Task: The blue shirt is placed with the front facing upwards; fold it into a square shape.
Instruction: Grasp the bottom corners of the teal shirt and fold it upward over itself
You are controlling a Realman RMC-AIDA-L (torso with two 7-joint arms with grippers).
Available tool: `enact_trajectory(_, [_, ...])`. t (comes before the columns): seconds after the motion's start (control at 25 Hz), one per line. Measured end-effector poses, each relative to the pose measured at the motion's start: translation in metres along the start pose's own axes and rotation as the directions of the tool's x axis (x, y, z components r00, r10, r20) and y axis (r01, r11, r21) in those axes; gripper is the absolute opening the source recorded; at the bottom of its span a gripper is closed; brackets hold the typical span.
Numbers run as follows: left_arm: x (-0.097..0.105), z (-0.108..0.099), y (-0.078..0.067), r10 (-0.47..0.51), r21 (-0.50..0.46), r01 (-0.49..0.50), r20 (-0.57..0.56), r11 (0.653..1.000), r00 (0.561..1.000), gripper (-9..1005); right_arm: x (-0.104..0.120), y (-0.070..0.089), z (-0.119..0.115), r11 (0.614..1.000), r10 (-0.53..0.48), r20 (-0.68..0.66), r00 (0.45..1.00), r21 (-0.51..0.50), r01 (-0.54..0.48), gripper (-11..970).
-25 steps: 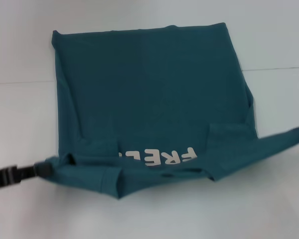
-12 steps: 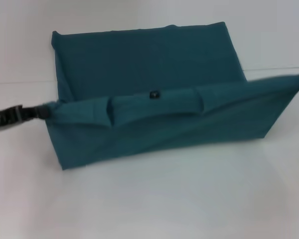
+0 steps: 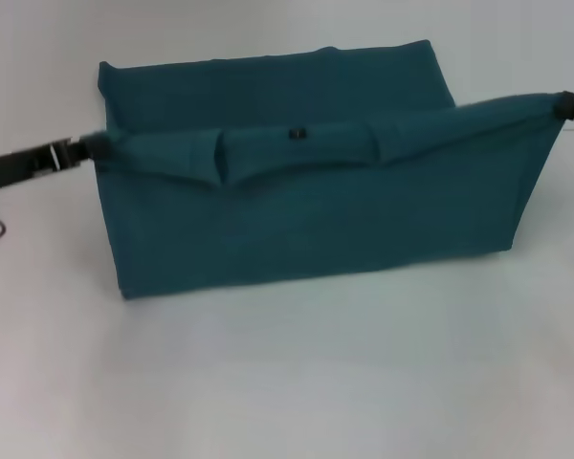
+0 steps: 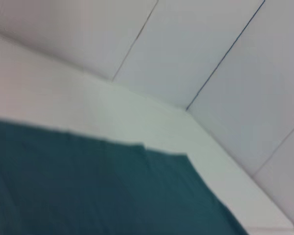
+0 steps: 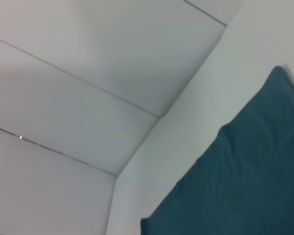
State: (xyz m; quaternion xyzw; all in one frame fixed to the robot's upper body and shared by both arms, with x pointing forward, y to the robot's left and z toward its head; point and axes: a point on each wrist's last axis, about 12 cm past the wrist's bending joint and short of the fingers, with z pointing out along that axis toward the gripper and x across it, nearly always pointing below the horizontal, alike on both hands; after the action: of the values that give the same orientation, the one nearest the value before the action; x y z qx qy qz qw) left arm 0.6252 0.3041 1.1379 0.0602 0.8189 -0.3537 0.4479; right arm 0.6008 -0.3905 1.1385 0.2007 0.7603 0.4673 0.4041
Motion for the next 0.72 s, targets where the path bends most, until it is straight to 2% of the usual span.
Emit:
enact_trajectory(0.28, [-0.02, 0.015, -0.007, 0.09, -0.011, -0.09, 0.055, 0.996, 0.994, 104, -0.002, 0.005, 0.015, 1.0, -0.005, 0.053, 0.999, -0.005, 0.005, 27])
enact_trajectory(0.72, [-0.03, 0.042, -0.013, 0.183, -0.088, -0.176, 0.082, 0.981, 0.98, 107, -0.003, 0.007, 0.034, 0.999, -0.028, 0.106, 0.994, 0.018, 0.026, 27])
